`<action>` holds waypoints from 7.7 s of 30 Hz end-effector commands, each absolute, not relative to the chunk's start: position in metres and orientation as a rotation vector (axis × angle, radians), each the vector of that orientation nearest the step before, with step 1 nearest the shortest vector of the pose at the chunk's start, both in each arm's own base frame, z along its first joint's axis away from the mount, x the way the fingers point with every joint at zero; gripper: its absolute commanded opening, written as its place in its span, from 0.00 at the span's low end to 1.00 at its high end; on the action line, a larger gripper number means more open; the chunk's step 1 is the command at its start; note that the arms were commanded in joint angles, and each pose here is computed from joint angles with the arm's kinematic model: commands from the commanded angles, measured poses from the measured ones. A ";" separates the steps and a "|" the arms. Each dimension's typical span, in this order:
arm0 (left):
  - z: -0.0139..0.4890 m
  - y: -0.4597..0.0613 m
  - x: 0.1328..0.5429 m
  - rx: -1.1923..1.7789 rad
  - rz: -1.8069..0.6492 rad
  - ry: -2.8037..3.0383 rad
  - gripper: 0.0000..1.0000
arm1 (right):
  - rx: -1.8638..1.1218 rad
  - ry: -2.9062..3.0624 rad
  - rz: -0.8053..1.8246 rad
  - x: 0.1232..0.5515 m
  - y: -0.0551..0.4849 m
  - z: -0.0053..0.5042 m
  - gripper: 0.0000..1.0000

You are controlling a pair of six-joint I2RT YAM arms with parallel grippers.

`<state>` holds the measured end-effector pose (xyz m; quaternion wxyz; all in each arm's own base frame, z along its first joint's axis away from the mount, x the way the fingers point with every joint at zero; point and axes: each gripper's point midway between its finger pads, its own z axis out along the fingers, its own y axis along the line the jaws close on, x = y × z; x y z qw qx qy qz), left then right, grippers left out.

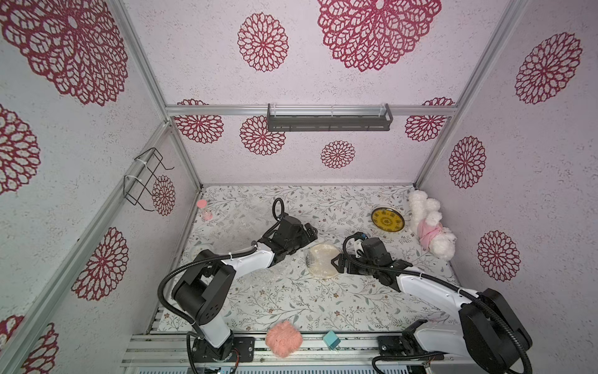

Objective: Unpack dinner plates from bubble wrap
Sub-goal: Adjust the bubble wrap at the center of the board, then unwrap the bubble wrap at the center of the board.

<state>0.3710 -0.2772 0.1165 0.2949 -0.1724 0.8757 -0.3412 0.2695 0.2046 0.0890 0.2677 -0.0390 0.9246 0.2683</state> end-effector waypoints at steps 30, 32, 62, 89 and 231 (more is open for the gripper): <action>0.061 -0.251 0.284 -0.654 -0.970 2.404 0.81 | -0.846 2.494 0.013 0.268 0.243 0.084 0.91; 0.060 -0.254 0.286 -0.658 -0.983 2.397 0.79 | -0.863 2.500 -0.001 0.266 0.244 0.078 0.91; 0.044 -0.277 0.284 -0.622 -0.994 2.447 0.67 | -0.870 2.452 -0.004 0.278 0.252 0.062 0.24; 0.008 -0.295 0.288 -0.541 -0.928 2.534 0.46 | -0.730 2.457 0.210 0.280 0.254 0.081 0.13; 0.018 -0.295 0.287 -0.489 -0.889 2.542 0.01 | 0.058 2.432 0.548 0.309 0.121 0.093 0.13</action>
